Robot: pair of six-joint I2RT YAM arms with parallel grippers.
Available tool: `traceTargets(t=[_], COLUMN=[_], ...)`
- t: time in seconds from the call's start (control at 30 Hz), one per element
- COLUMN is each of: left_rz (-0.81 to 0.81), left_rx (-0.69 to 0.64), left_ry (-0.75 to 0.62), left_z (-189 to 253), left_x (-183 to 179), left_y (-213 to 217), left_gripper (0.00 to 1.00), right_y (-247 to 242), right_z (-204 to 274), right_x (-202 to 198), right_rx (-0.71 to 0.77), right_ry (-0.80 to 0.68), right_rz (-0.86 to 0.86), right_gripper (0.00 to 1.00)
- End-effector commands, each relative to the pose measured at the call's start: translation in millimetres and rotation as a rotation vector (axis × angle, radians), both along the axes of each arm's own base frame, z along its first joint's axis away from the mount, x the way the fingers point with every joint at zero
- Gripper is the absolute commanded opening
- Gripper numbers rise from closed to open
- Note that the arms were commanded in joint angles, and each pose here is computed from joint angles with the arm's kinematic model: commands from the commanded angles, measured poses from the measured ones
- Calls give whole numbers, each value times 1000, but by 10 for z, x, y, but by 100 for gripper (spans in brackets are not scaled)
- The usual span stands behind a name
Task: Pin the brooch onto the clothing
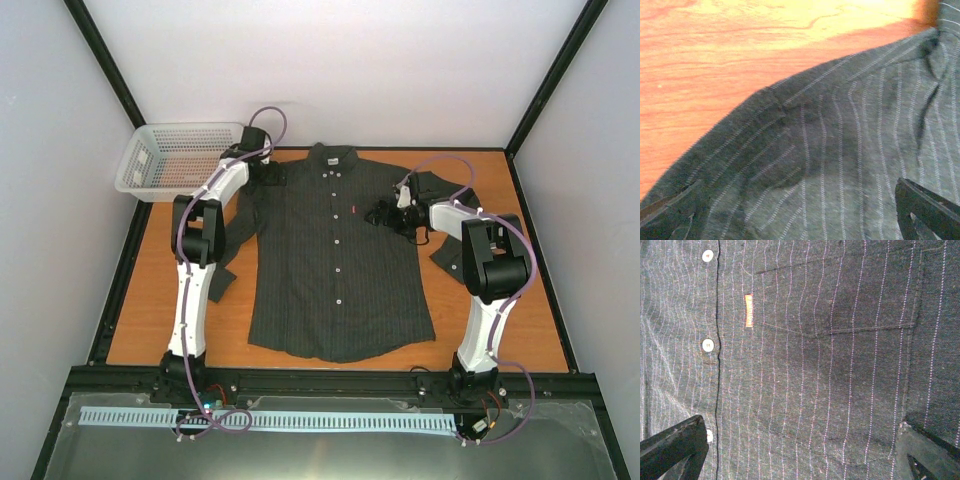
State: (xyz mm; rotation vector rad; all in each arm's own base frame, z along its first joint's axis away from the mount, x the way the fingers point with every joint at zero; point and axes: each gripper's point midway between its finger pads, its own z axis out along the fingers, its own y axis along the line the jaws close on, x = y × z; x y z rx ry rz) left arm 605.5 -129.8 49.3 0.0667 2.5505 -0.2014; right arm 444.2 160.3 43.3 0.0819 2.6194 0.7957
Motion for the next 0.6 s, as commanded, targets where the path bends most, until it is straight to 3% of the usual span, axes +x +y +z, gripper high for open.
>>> traceTargets(t=[0.0,0.27,0.43,0.57], left_rz=[-103,-204,-231,-212], left_rx=[-46,-163,-268,-239], left_ry=[-82,-87,35,107], left_z=[595,975,560,195], left_x=[-40,-433,-774,-1054], left_y=[-382,-896,-1040,-928], left_gripper=[100,100,100,100], right_y=[-153,33,210,122], right_z=[-186,253,184,-21], right_x=[-135,-155,-328,-473], right_rx=[-78,-54,29,-18], right_ry=[81,9,44,82], right_rz=[-21,26,43,40], right_gripper=[100,100,100,100])
